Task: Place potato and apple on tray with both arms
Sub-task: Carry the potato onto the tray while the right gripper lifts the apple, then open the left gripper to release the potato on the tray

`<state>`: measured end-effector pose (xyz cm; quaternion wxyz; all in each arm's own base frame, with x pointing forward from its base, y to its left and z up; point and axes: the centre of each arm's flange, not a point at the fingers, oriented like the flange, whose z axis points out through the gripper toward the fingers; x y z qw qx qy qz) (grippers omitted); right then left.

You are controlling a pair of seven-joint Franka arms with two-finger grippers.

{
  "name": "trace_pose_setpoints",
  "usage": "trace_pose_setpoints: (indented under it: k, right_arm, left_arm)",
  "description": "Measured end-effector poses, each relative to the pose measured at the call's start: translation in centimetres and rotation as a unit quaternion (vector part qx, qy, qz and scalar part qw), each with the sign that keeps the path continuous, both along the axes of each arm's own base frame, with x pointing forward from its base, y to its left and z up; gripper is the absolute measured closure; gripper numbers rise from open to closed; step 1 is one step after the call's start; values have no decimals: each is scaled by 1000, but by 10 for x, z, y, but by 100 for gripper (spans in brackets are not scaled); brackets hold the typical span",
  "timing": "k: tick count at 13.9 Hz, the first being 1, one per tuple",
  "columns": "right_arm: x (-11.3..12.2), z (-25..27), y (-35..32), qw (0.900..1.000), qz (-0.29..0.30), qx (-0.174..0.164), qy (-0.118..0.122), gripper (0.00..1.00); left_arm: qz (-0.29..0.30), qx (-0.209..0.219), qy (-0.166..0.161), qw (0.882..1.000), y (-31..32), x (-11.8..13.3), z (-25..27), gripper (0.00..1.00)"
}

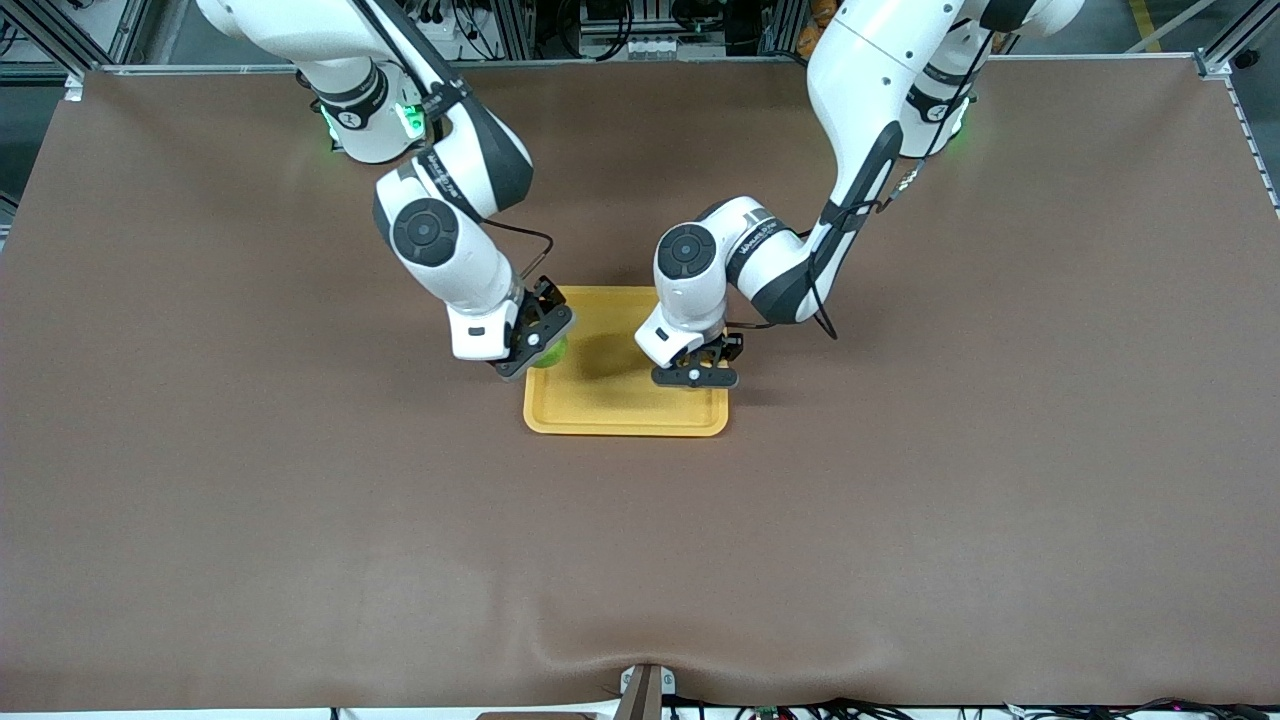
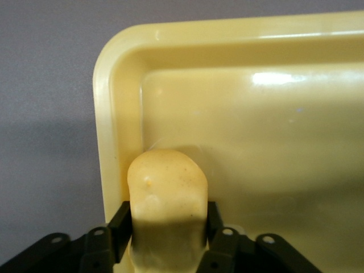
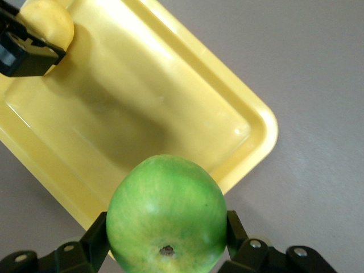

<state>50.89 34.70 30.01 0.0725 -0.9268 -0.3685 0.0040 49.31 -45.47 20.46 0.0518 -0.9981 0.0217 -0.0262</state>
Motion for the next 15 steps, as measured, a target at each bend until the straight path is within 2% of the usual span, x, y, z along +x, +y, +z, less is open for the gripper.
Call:
trace_pose_setpoints:
  k: [1, 3, 5, 6, 9, 12, 15]
  right_arm:
    - [-1, -8, 1, 1000, 1, -2, 5, 16]
    - [0, -23, -1, 1000, -14, -8, 16, 16]
    - [-5, -29, 5, 996, -79, -15, 29, 16]
    - [-12, -29, 15, 992, -123, -20, 36, 16]
    - [-35, -35, 43, 974, -216, -34, 52, 16]
    - [-29, -54, 33, 959, -270, -50, 66, 16]
    - [-25, -67, 32, 935, -341, -59, 76, 16]
  left_arm:
    - [7, -1, -1, 1000, 0, 0, 1, 42]
    - [12, -3, -4, 1000, -2, 2, 4, 27]
    - [15, -8, -11, 1000, -4, 7, 11, 7]
    - [17, -8, -13, 1000, -4, 11, 18, 0]
    - [40, 6, -17, 999, 11, 32, 64, 0]
    - [65, 19, -24, 997, 54, 64, 147, 0]
    - [91, 17, -36, 995, 117, 89, 219, 0]
